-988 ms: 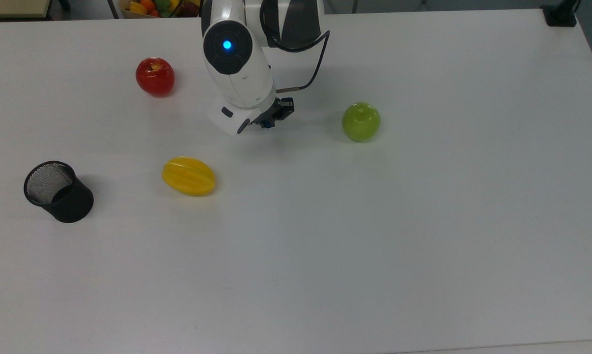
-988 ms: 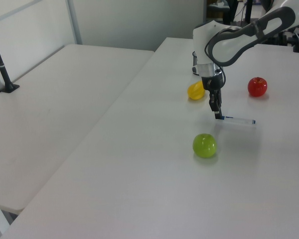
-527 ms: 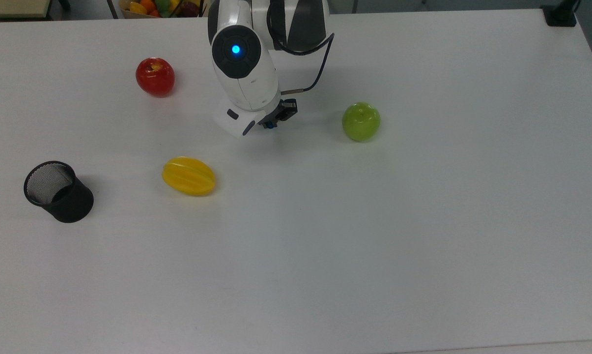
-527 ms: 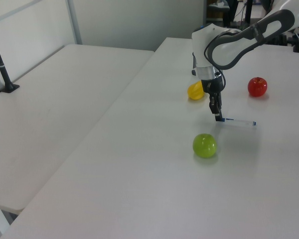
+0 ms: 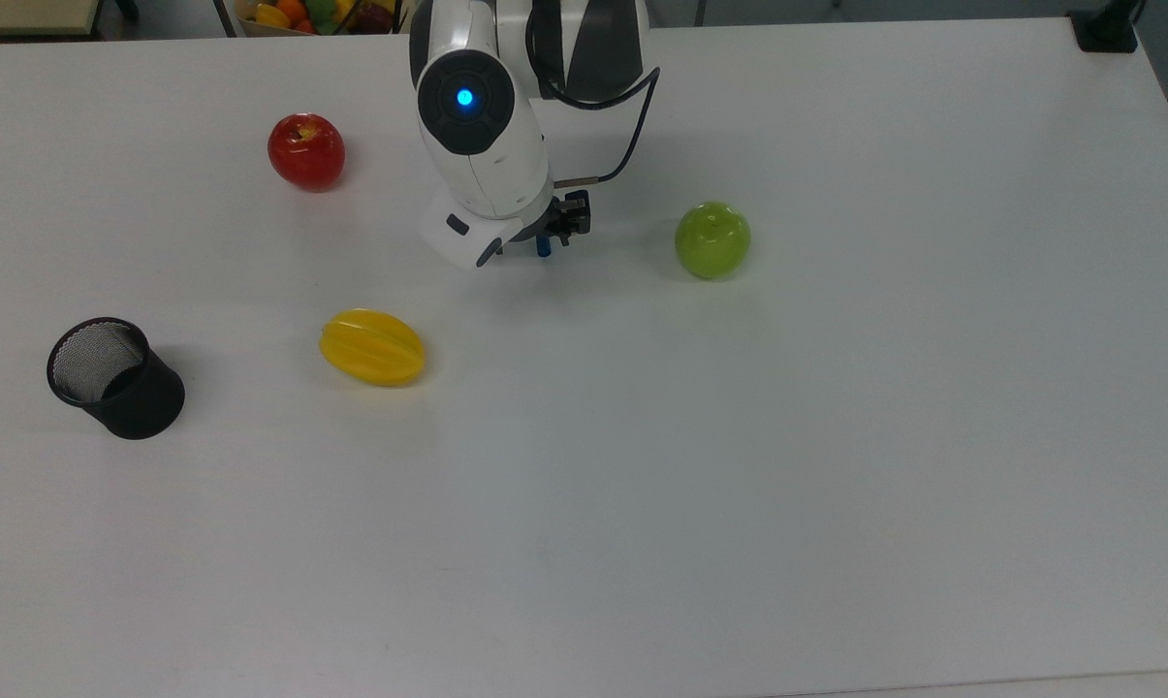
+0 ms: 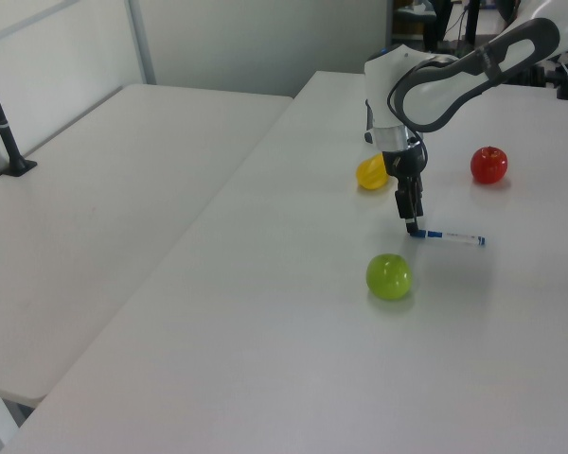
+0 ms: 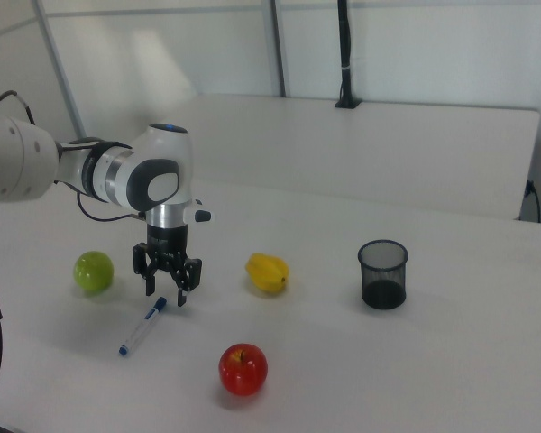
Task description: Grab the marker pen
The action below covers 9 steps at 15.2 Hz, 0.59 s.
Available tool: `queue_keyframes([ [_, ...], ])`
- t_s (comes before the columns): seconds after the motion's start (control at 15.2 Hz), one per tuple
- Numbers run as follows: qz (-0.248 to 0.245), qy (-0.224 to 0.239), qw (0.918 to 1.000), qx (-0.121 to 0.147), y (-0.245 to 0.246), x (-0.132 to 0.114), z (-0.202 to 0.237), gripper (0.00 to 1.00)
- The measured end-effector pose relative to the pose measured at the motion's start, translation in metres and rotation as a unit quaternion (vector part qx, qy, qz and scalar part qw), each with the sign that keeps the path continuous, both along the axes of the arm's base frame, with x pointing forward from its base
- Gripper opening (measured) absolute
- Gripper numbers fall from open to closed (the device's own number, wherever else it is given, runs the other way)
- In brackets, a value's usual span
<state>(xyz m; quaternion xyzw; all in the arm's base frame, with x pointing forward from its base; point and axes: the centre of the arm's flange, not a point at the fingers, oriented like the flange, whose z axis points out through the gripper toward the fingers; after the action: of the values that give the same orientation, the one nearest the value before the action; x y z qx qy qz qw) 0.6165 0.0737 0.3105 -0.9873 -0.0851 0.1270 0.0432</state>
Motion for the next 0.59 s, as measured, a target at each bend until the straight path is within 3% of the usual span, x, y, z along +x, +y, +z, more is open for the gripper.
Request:
queue_keyframes([
  [0.26,-0.014,-0.01,0.9999,-0.003,-0.002,0.003,0.012,0.88],
  [0.4,-0.031,-0.033,0.999,-0.004,-0.01,0.007,0.041,1.0],
  [0.59,-0.054,-0.045,0.9976,-0.004,-0.034,0.006,0.101,1.0],
])
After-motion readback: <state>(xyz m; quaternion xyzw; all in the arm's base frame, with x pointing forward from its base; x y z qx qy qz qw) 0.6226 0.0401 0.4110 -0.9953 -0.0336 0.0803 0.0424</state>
